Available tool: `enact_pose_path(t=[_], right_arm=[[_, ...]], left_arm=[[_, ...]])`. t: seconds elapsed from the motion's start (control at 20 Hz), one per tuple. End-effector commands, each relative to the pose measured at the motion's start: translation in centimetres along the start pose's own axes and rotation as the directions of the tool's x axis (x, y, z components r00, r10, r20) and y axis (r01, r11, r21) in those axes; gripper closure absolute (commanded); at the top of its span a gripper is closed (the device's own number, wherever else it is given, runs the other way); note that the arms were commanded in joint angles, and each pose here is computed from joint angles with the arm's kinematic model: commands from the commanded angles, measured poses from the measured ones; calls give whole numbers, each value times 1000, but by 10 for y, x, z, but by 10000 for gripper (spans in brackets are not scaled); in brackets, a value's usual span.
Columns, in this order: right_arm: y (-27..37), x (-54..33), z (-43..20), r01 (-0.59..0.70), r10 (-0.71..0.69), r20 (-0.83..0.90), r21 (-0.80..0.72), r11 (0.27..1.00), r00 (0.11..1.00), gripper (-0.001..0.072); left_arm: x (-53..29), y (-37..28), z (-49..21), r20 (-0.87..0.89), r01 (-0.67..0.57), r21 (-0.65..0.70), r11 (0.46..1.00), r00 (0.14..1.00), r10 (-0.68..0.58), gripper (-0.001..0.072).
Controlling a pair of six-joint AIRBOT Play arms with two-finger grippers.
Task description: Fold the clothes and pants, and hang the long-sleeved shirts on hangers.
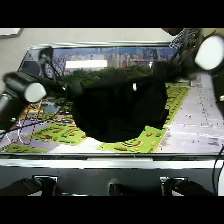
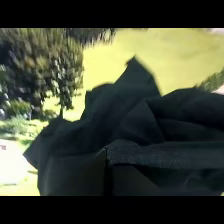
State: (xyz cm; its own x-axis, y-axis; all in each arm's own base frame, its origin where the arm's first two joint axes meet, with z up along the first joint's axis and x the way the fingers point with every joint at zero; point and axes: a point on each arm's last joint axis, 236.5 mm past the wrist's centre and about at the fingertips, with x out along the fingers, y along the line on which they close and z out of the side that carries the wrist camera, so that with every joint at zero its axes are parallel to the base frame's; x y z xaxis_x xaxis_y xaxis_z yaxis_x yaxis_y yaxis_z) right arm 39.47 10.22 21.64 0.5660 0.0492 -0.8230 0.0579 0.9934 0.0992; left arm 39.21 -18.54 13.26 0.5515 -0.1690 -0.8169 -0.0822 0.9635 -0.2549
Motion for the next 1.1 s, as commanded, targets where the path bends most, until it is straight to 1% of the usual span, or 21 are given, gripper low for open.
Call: enact_pose_path(t=[0.0,0.1,0.2,0.3,0.35,0.5,0.65,0.8,0.95,1.0,1.05], right_arm=[[-11,38,-54,44,-39,-137,33,998,990,669],[-11,43,-77,29,-15,-167,82,996,986,669],[4,29,-87,-52,69,-176,100,994,982,669],[18,7,-83,-142,155,-129,101,985,980,669],[18,-1,-84,-154,166,-121,102,983,979,669],[7,-4,-91,-111,123,-143,89,990,982,668],[-1,23,-84,-64,72,-113,73,995,991,668],[8,58,-82,-69,78,-131,74,995,988,668],[19,76,-63,-100,109,-69,111,989,992,668],[22,78,-59,-112,119,-50,119,987,992,668],[23,77,-56,-118,123,-39,121,986,992,668]], left_arm=[[34,3,-26,-59,-22,-14,1000,998,21,676],[42,5,-24,-51,-36,11,999,998,37,676],[44,-2,-11,5,-9,23,1000,1000,8,676],[43,-14,3,60,38,24,999,997,-40,676],[43,-16,7,78,49,28,998,996,-51,676],[44,-12,12,97,27,44,999,995,-31,676],[60,-9,6,70,6,49,999,998,-9,676],[83,-9,-2,40,-7,51,999,999,5,675],[93,-20,7,80,35,54,998,996,-39,671],[90,-21,13,95,43,50,998,994,-48,633],[86,-19,20,106,43,40,998,993,-47,490]])
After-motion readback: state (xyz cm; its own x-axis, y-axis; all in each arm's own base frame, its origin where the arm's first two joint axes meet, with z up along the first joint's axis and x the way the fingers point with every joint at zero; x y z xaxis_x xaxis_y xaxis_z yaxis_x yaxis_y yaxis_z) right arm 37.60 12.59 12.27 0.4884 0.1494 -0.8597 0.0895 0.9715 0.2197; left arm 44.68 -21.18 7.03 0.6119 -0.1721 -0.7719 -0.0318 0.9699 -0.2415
